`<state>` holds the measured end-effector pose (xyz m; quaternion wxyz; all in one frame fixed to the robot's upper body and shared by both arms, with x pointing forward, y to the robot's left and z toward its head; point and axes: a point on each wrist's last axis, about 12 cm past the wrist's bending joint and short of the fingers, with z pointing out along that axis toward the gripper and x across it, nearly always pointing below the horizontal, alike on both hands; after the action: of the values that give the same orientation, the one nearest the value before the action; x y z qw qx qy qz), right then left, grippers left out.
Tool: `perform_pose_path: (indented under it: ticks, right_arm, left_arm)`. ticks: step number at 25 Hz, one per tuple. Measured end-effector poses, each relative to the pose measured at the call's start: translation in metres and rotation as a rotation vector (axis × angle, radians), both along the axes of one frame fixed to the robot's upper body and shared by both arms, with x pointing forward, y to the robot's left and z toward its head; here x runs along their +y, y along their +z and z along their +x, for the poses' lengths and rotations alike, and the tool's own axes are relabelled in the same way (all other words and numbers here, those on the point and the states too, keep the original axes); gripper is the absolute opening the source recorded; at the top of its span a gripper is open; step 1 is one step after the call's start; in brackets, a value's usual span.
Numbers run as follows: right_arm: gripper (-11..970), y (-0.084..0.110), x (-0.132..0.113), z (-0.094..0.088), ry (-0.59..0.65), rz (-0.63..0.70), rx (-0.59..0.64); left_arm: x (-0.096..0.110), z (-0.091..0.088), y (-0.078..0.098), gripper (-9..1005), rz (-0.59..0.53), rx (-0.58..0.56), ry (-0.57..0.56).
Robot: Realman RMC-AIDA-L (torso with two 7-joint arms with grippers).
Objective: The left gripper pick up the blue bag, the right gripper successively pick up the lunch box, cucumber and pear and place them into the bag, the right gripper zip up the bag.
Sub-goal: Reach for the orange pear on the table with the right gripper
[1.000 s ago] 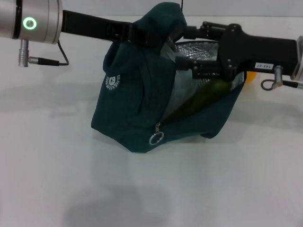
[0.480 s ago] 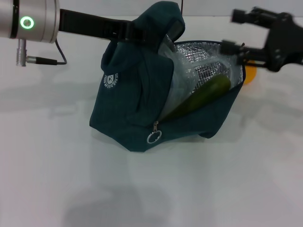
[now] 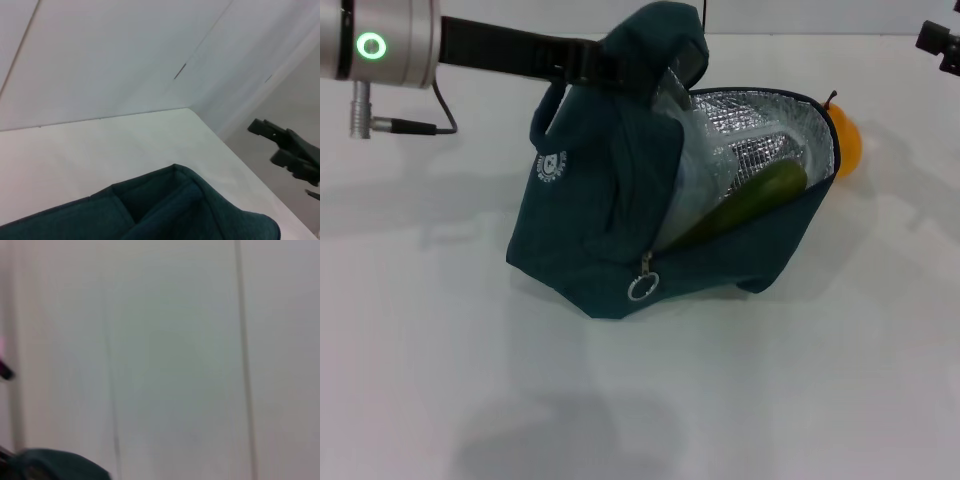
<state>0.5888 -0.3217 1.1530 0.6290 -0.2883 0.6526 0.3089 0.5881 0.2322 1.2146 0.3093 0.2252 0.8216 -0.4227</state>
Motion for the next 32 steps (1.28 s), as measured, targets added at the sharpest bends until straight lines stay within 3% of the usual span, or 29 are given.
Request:
perform_pose_path:
  ticks: [5,12,17,32]
  right_arm:
    - [766,-0.012,-0.002,0.002,-0.053,-0.023,0.040]
    - [766,-0.032,0.002,0.004,-0.090,-0.069,0.087]
    - [766,-0.039,0.016,0.010,-0.107,-0.096,0.085]
    - [767,-0.056,0.062,0.034,-0.091,-0.198,0.114]
  left_arm:
    - [0.017,0.000,-0.001,40,-0.023,-0.017,0.061]
    - [0.035,-0.005,-0.017,40,-0.053,0.005,0.128]
    - [0.035,-0.005,-0.024,40,-0.078,0.012,0.123]
    - [0.032,-0.004,-0.023,40,-0.078,0.008,0.106]
